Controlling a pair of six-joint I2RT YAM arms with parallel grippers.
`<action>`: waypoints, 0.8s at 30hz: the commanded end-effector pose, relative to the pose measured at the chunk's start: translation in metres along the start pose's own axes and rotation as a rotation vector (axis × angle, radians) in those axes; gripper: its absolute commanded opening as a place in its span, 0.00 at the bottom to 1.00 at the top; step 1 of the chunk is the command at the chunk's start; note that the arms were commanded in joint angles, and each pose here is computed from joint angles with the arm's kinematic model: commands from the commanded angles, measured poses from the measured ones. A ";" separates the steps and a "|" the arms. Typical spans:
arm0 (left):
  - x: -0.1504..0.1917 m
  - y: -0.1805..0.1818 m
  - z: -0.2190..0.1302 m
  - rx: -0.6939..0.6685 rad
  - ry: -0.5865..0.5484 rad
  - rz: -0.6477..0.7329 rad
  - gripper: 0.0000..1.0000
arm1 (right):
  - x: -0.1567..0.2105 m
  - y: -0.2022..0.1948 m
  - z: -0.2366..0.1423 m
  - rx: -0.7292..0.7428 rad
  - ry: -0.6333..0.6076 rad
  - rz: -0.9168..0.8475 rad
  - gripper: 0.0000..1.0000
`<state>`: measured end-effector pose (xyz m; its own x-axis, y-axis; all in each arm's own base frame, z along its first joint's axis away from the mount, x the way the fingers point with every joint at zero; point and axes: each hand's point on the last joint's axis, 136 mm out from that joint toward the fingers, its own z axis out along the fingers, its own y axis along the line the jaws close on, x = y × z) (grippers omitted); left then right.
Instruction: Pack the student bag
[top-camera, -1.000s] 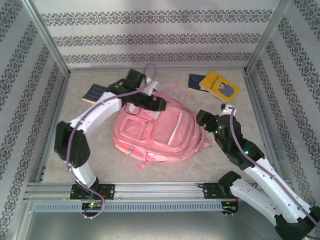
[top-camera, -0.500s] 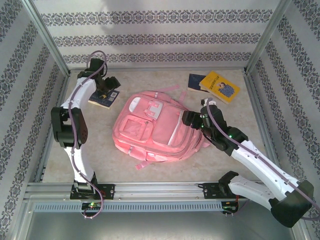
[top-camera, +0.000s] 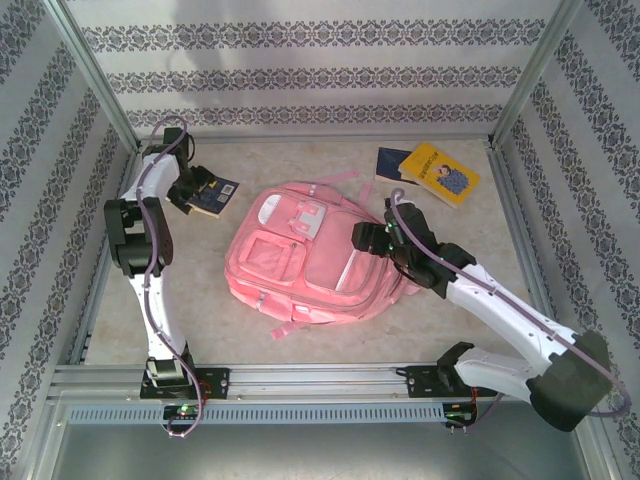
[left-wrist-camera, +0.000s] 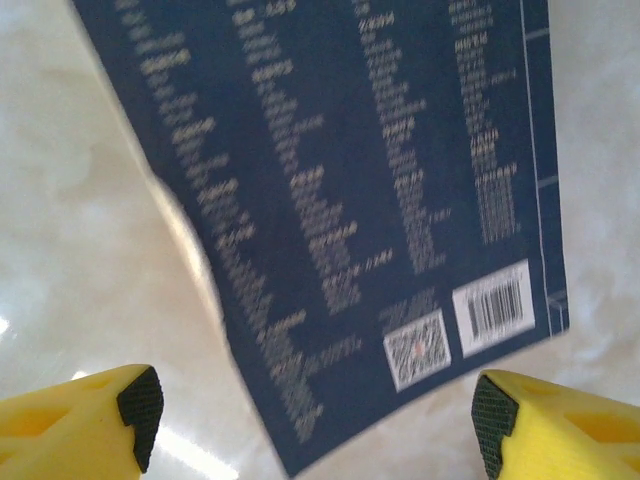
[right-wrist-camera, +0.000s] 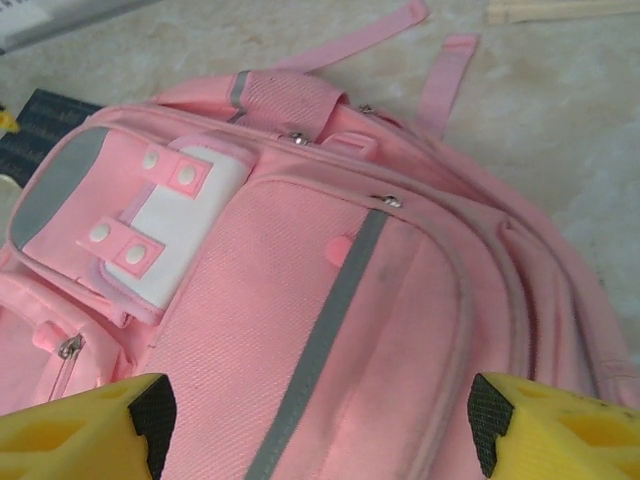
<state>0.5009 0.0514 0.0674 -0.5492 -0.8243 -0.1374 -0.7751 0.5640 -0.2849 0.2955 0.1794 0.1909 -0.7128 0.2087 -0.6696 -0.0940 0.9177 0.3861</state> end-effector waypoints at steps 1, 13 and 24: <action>0.000 -0.008 0.006 0.004 0.033 -0.019 0.81 | -0.014 0.032 0.000 -0.100 -0.010 -0.033 0.77; 0.010 -0.027 0.043 0.094 0.091 -0.047 0.73 | -0.005 0.087 0.035 -0.172 0.099 -0.110 0.76; 0.076 0.051 0.063 -0.043 0.205 -0.172 0.67 | -0.007 0.156 0.053 -0.325 0.187 -0.141 0.76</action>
<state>0.5047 0.0257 0.0342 -0.5111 -0.8578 -0.0541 -0.7702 0.4850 -0.4141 0.3231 0.3171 0.2066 -0.7883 0.0213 -0.6149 -0.3395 0.8185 0.4635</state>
